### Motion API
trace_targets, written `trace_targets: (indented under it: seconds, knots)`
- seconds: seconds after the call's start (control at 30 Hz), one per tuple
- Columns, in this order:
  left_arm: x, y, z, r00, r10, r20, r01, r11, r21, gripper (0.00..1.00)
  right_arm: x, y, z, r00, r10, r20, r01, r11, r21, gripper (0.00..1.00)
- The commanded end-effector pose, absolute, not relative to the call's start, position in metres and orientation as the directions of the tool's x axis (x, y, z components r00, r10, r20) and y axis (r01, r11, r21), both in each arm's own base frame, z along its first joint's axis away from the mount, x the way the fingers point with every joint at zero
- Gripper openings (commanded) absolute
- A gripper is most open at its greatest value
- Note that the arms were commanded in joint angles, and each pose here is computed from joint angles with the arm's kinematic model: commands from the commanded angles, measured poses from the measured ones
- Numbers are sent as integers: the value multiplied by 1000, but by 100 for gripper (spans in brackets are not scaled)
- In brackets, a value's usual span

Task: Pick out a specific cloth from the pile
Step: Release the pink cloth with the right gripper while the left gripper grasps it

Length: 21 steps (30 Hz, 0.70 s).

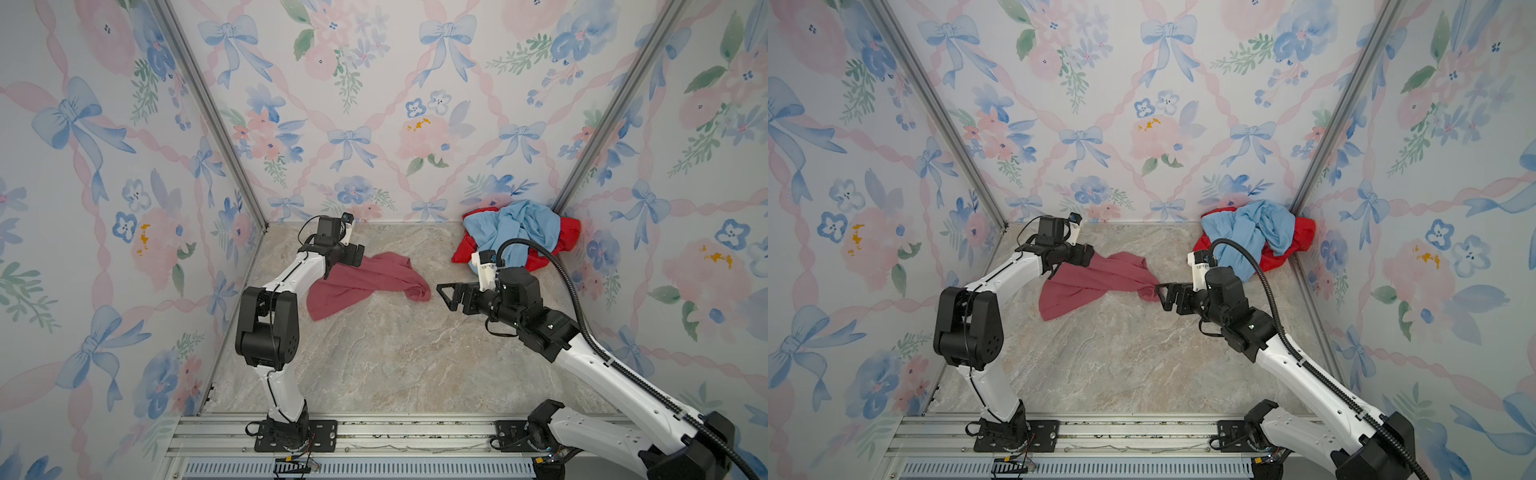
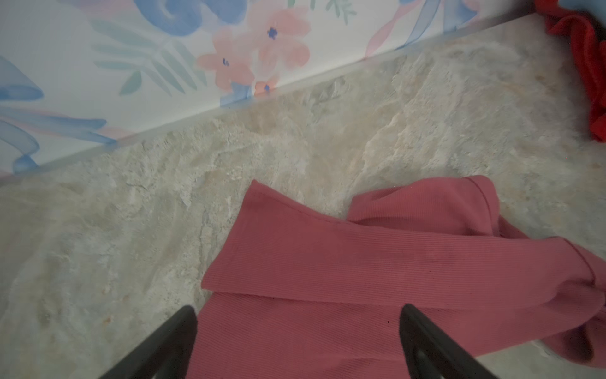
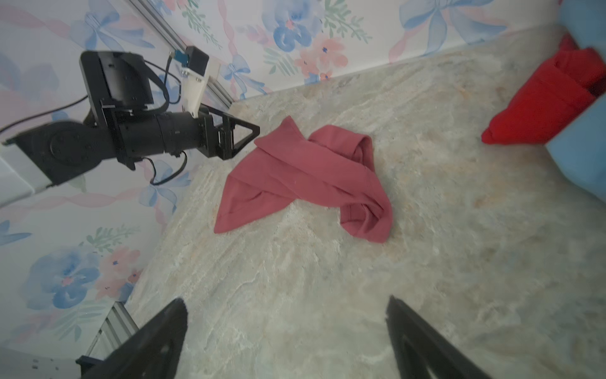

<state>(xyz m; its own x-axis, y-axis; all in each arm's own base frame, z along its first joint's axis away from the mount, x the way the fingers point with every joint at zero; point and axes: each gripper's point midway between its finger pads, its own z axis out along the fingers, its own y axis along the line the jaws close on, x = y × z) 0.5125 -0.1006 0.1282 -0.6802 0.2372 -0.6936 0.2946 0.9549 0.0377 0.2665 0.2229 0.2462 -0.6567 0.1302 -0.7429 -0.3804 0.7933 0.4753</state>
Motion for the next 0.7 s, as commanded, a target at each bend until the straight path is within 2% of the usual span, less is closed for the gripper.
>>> trace_targets:
  seconds: [0.0, 0.17, 0.3, 0.43, 0.53, 0.67]
  knots:
    - [494, -118, 88, -806, 170, -567, 281, 953, -113, 93, 240, 204, 224, -657, 37, -753, -339, 878, 339, 97]
    - [496, -131, 49, -837, 206, -506, 286, 954, -86, 94, 216, 198, 204, -683, 36, -729, -330, 875, 353, 97]
    - [487, -138, 10, -865, 272, -422, 299, 954, 2, 93, 210, 185, 201, -677, 60, -734, -305, 884, 355, 97]
    - [486, -138, -1, -869, 291, -401, 300, 953, 41, 81, 208, 177, 212, -662, 52, -748, -305, 893, 332, 97]
    - [484, -139, -11, -878, 285, -384, 298, 954, 28, 62, 207, 174, 215, -662, 46, -748, -300, 898, 321, 97]
    - [487, -142, -9, -879, 272, -391, 293, 956, 7, 16, 208, 174, 209, -669, 50, -742, -288, 903, 320, 97]
